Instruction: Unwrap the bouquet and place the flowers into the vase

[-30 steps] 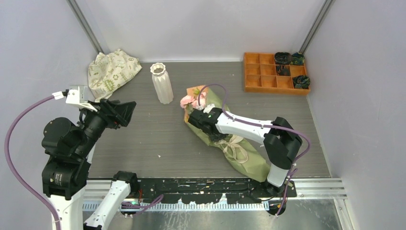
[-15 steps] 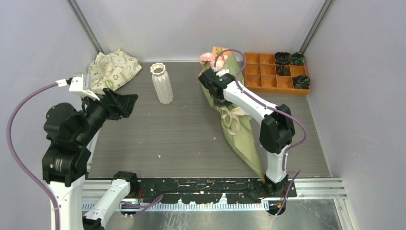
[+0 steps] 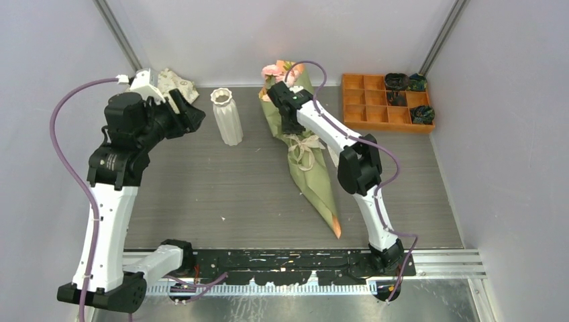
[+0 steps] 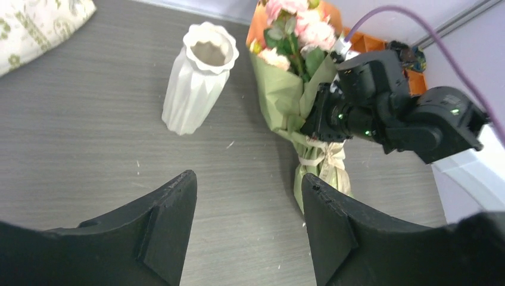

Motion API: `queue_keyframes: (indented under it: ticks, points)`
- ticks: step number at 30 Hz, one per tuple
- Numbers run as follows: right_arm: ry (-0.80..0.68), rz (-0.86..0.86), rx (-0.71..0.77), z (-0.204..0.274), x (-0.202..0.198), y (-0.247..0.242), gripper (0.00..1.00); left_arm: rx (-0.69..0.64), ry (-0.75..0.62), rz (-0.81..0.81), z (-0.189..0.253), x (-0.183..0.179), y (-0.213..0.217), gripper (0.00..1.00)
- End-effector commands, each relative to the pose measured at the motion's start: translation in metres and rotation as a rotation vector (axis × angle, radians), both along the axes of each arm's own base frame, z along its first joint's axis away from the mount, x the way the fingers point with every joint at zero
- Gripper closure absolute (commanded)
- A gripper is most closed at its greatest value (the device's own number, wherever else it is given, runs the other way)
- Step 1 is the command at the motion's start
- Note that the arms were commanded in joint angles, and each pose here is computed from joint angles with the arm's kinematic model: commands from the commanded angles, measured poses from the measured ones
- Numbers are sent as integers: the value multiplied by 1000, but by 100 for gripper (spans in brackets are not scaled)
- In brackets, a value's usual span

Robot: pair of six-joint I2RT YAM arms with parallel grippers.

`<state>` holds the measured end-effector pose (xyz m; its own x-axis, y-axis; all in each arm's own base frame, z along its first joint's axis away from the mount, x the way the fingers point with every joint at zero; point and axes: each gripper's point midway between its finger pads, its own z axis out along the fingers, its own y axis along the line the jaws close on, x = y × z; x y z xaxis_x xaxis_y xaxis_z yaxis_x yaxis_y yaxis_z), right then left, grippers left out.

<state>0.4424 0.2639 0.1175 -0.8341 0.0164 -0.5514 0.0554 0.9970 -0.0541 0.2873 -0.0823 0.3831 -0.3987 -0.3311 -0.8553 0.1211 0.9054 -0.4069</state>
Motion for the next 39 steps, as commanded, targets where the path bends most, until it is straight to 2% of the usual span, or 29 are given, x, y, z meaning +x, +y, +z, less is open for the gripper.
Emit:
queue_keyframes:
  ticks: [1,6,7,12,14,19,22,26,31,39]
  points:
    - [-55,-47,117,19,29,-10,71,22,-149,1,54,11,-5,34]
    - [-152,-33,137,51,39,-22,3,172,-212,-68,75,32,-44,34]
    - [-179,-30,145,61,40,-24,1,192,-230,-89,79,35,-56,34]
    - [-250,-43,141,101,19,-45,0,215,-251,-217,78,49,-123,33]
    - [-280,-72,126,107,7,-61,1,298,-250,-235,60,56,-153,33]
    - [-293,-151,106,93,-28,-102,9,537,-233,-200,-4,67,-219,35]
    - [-268,-173,127,72,-42,-118,14,506,-216,-207,-35,66,-238,35]
    - [-187,-220,201,32,-34,-134,17,430,-201,-233,-66,67,-255,34]
    - [-99,-246,351,-6,-5,-128,24,447,-136,-253,-104,71,-268,35]
    - [-44,-284,440,-39,33,-125,31,445,-77,-271,-148,71,-276,36]
